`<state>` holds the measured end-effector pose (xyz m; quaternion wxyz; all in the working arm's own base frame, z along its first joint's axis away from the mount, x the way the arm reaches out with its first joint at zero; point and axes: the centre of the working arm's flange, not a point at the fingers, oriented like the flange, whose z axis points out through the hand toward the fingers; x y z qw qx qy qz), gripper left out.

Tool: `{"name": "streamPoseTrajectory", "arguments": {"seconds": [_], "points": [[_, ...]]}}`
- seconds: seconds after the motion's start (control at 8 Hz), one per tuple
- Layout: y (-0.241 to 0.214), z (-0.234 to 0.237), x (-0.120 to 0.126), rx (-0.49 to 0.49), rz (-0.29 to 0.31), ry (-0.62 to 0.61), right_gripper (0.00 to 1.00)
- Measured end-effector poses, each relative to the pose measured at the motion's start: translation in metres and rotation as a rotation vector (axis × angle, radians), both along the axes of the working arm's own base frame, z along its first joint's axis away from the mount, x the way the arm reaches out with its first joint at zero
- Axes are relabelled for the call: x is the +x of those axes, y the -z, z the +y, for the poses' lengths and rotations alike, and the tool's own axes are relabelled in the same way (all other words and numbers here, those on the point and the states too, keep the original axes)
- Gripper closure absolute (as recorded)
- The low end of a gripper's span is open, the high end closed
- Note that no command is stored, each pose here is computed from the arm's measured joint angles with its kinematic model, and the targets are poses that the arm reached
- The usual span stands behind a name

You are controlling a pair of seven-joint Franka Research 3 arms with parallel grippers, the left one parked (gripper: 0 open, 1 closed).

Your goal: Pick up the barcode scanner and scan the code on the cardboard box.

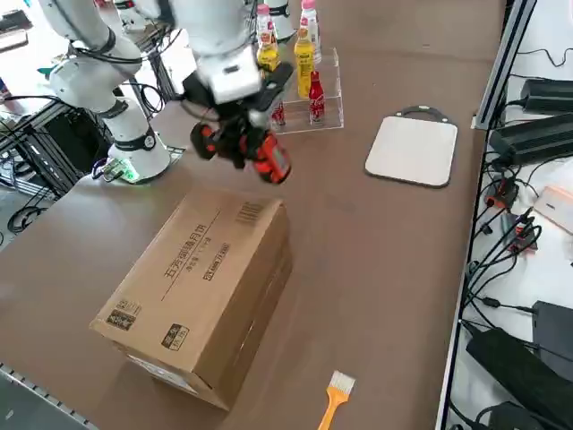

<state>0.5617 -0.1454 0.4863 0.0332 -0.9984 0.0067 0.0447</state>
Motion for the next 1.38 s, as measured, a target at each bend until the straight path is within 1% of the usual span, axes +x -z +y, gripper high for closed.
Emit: {"name": "streamPoseTrajectory", "arguments": {"seconds": [0.25, 0.38, 0.5, 0.75, 0.88, 1.0, 1.12, 1.38], "points": [[0.004, 0.092, 0.016, -0.015, -0.004, -0.013, 0.58], [0.021, 0.127, 0.018, -0.021, -0.015, -0.027, 0.58], [0.048, 0.152, 0.016, -0.026, -0.027, -0.043, 0.58], [0.120, 0.174, 0.002, -0.036, -0.059, -0.069, 0.58], [0.154, 0.177, -0.011, -0.041, -0.049, -0.075, 0.58], [0.182, 0.178, -0.022, -0.046, -0.023, -0.078, 0.58], [0.205, 0.179, -0.028, -0.053, -0.012, -0.081, 0.58], [0.244, 0.189, -0.032, -0.067, -0.014, -0.101, 0.58]]}}
